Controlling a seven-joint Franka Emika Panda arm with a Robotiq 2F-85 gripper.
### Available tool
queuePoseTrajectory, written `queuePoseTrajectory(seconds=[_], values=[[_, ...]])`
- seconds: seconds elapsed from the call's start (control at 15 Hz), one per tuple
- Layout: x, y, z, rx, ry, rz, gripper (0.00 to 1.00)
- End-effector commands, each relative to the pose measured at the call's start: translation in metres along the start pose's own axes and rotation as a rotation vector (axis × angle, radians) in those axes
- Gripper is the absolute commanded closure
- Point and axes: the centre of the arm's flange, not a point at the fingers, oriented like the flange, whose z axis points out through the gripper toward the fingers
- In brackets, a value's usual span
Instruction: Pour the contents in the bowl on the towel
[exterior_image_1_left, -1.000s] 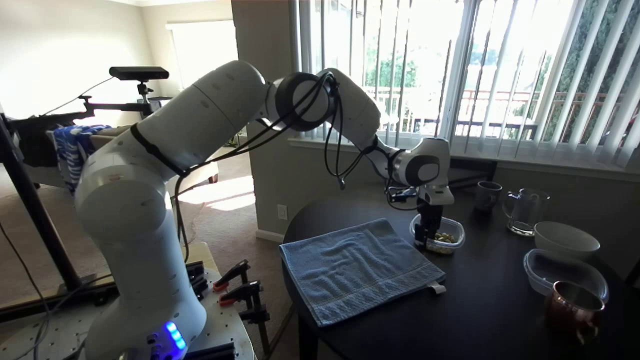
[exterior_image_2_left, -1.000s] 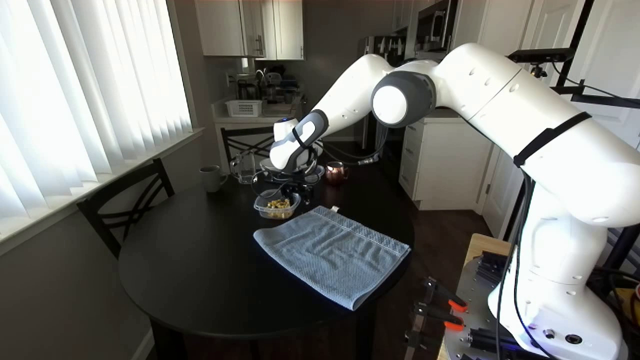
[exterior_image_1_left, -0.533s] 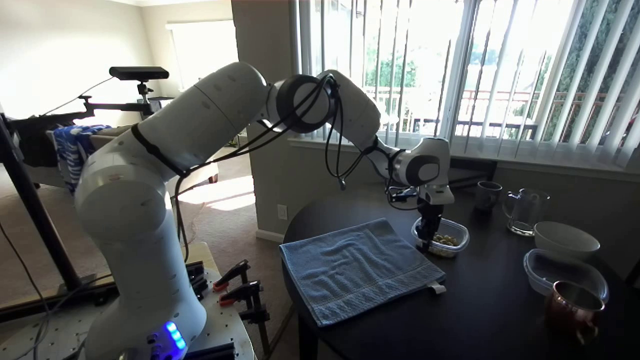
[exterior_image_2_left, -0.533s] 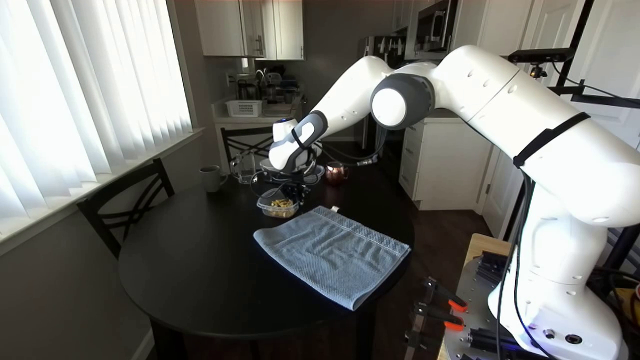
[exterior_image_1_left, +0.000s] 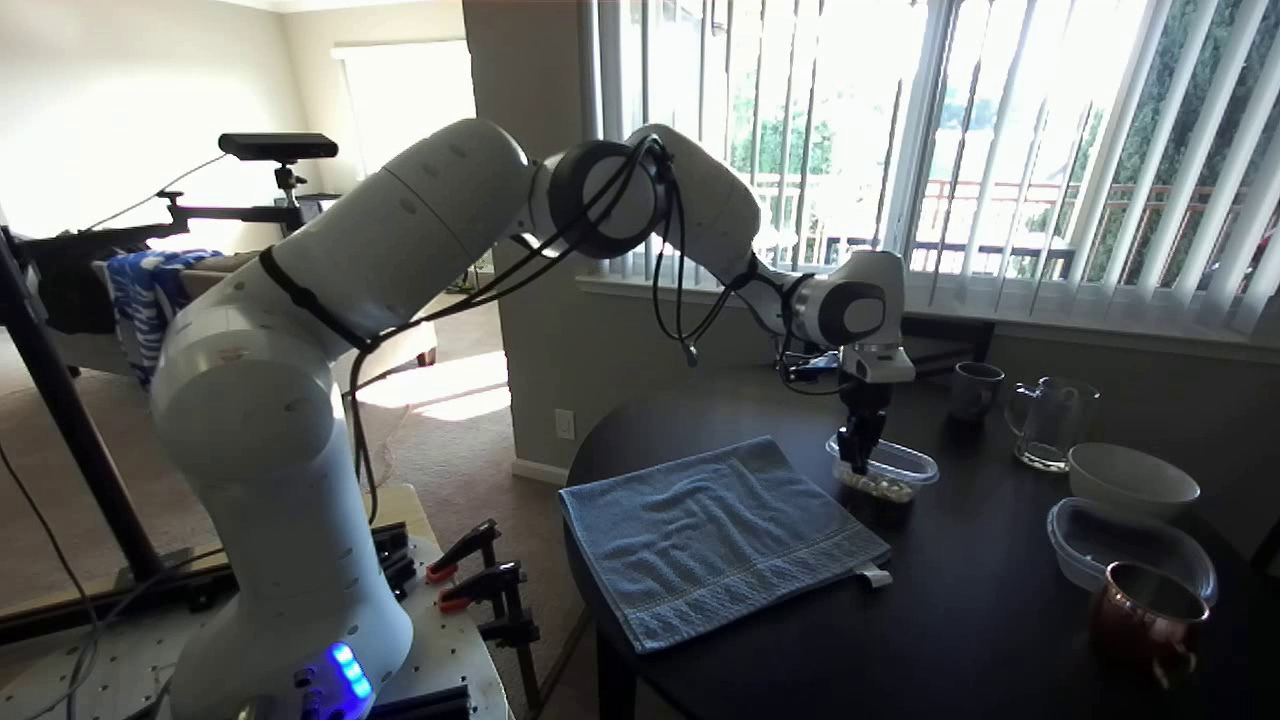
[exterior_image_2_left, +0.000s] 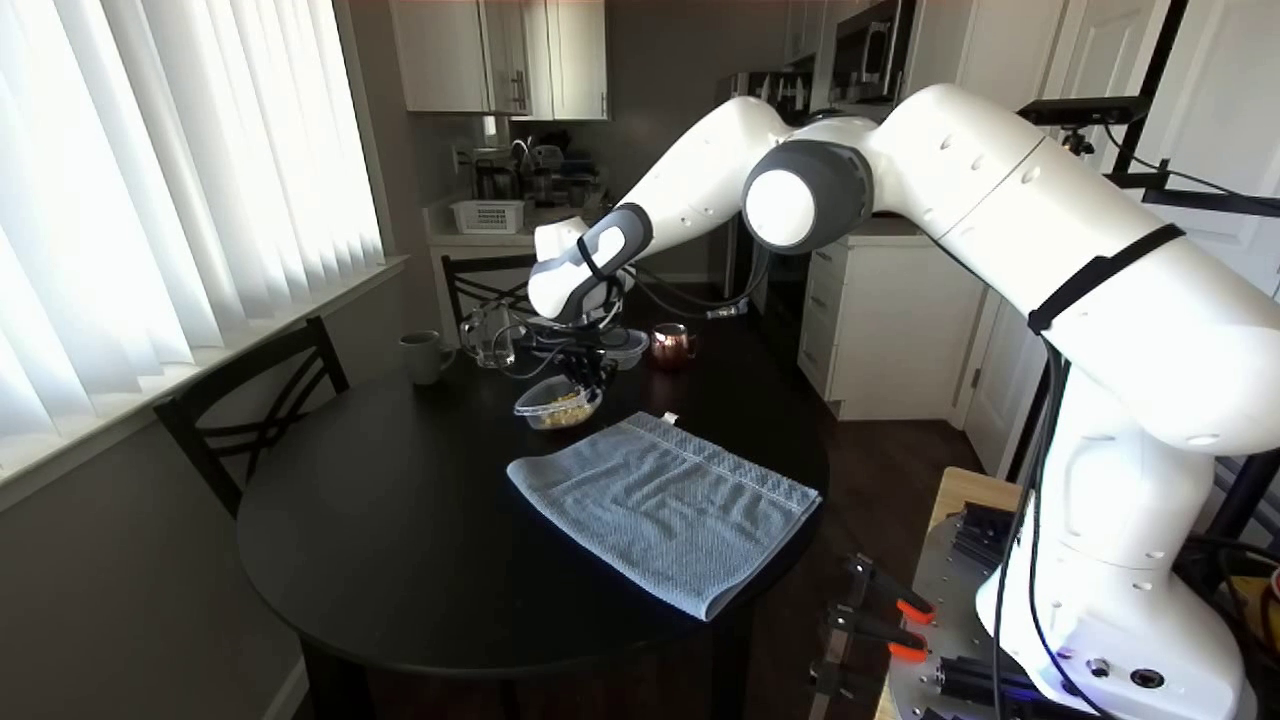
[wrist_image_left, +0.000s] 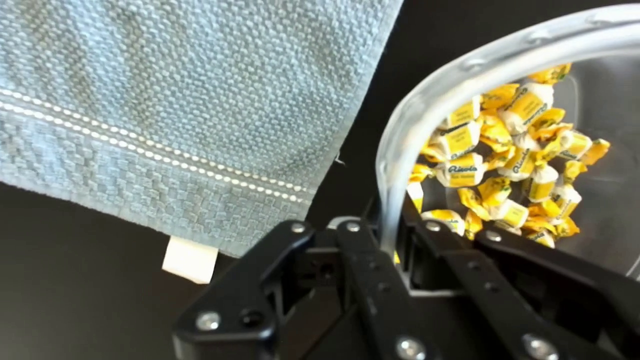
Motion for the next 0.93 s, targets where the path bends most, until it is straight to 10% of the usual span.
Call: queuePoseTrajectory(seconds=[0.0,0.87], values=[[-0.012,0.008,-0.038,-0.105,0.059,-0.002,0.94],[-0.078,0.089,-0.071,-0.681,0.058,-0.159,0.94]])
